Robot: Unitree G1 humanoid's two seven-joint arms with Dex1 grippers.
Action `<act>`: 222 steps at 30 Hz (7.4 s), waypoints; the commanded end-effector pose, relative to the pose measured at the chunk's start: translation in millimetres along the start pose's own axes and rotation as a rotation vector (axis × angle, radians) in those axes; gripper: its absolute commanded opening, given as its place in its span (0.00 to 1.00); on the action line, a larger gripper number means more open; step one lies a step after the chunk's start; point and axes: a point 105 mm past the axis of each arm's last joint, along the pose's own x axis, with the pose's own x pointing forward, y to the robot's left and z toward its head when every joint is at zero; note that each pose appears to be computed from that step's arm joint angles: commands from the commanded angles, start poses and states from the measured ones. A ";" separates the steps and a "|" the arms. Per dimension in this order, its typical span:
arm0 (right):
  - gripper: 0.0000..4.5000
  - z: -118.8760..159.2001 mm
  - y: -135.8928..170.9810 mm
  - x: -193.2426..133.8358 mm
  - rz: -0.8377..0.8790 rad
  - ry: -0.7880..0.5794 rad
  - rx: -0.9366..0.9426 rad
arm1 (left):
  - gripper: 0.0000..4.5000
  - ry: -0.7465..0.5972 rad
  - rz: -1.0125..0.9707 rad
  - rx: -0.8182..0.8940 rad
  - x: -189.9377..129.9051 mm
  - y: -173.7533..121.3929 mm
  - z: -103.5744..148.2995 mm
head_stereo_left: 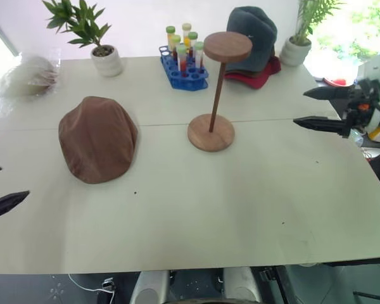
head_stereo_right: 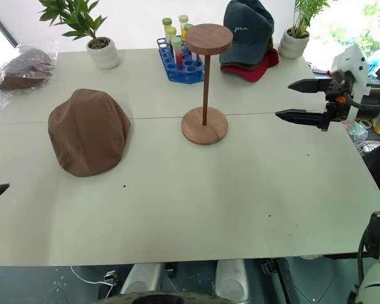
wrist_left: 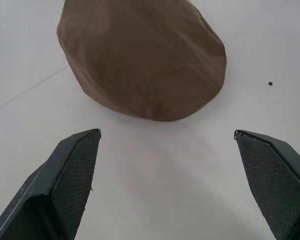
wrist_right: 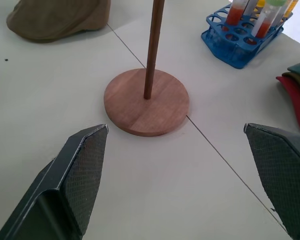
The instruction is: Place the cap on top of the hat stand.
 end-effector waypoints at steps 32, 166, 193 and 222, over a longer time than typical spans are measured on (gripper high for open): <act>0.99 100.5 121.8 29.7 0.362 -0.195 0.004 | 1.00 -0.042 0.161 0.889 163.5 -62.2 -43.7; 1.00 110.6 53.7 1.2 0.048 -0.212 -0.131 | 0.99 -0.654 -0.113 1.006 144.3 -116.8 231.5; 1.00 114.8 101.8 107.3 -0.211 -0.123 -0.597 | 0.99 -0.268 -0.782 0.065 85.0 -15.6 187.9; 0.02 136.5 96.2 156.2 -0.399 -0.222 -0.990 | 1.00 -0.295 -0.800 0.156 101.6 -16.1 204.5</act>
